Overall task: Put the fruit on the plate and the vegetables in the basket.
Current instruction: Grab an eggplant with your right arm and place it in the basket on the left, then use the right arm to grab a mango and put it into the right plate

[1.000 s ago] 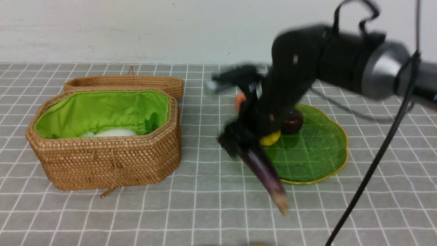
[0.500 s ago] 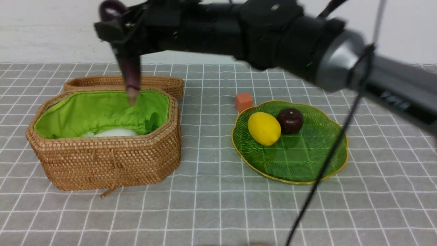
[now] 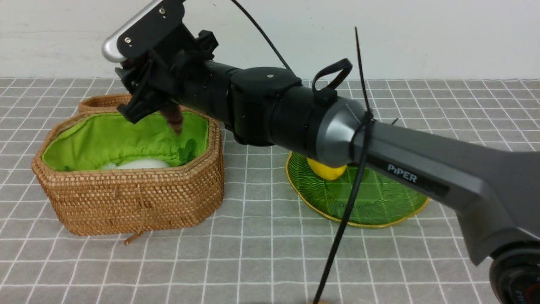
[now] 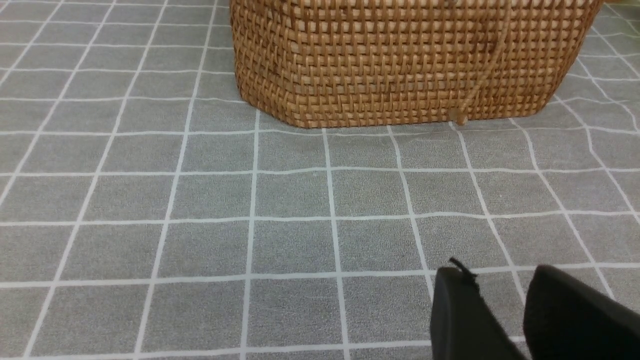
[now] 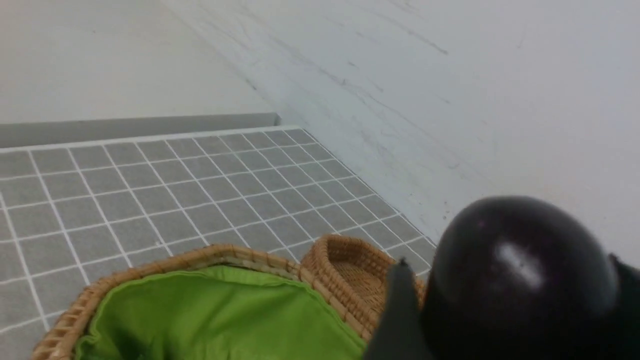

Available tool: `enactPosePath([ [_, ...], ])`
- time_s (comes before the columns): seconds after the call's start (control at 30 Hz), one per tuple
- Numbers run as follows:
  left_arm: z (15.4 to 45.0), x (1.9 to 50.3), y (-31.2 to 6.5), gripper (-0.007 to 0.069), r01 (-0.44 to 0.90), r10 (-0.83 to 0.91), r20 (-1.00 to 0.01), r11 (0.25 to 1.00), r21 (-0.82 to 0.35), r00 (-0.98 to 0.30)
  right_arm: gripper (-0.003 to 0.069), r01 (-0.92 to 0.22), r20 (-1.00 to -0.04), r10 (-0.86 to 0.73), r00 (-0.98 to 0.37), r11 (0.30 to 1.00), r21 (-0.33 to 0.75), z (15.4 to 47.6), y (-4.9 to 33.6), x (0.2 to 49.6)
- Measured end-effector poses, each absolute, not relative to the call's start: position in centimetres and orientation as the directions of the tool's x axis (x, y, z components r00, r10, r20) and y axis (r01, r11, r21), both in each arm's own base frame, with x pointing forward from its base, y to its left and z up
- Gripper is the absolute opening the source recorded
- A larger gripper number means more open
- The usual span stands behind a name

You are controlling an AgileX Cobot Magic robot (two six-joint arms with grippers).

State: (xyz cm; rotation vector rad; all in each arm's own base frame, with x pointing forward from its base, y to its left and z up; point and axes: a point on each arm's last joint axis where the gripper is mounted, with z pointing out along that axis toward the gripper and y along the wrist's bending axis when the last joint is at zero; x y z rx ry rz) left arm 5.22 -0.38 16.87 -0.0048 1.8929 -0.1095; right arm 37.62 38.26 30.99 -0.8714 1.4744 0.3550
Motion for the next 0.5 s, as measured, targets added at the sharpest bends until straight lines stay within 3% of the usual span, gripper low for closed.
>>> enactPosePath([
  [0.03,16.9,5.2,-0.4,0.0201,0.051,-0.058,-0.946,0.996,-0.079,-0.320,0.0587,-0.704,-0.949,-0.289,0.122,0.649,-0.288,31.1,38.4,37.5],
  [0.1,16.9,5.2,-0.4,0.0204,0.051,-0.058,-0.946,0.996,-0.079,-0.320,0.0650,-0.717,-0.953,-0.278,0.121,0.640,-0.277,31.1,38.5,37.4],
  [0.27,16.9,5.2,-0.4,0.0208,0.051,-0.058,-0.946,0.996,-0.079,-0.320,0.0663,-0.793,-0.982,-0.177,0.067,0.588,-0.160,31.3,39.1,36.7],
  [0.4,16.9,5.2,-0.4,0.0214,0.051,-0.058,-0.946,0.996,-0.079,-0.320,0.0526,-0.930,-0.999,-0.037,-0.034,0.367,0.018,32.3,39.9,34.7],
  [0.43,16.9,5.2,-0.4,0.0215,0.051,-0.058,-0.946,0.996,-0.079,-0.320,0.0518,-0.936,-0.999,-0.034,-0.038,0.352,0.024,32.4,39.9,34.6],
  [0.47,16.9,5.2,-0.4,0.0216,0.051,-0.058,-0.946,0.996,-0.079,-0.320,0.0454,-0.976,-0.997,-0.038,-0.068,0.211,0.059,32.9,39.7,33.4],
  [0.5,16.9,5.2,-0.4,0.0217,0.051,-0.058,-0.946,0.996,-0.079,-0.320,0.0426,-0.989,-0.994,-0.062,-0.089,0.127,0.081,33.2,39.5,32.7],
])
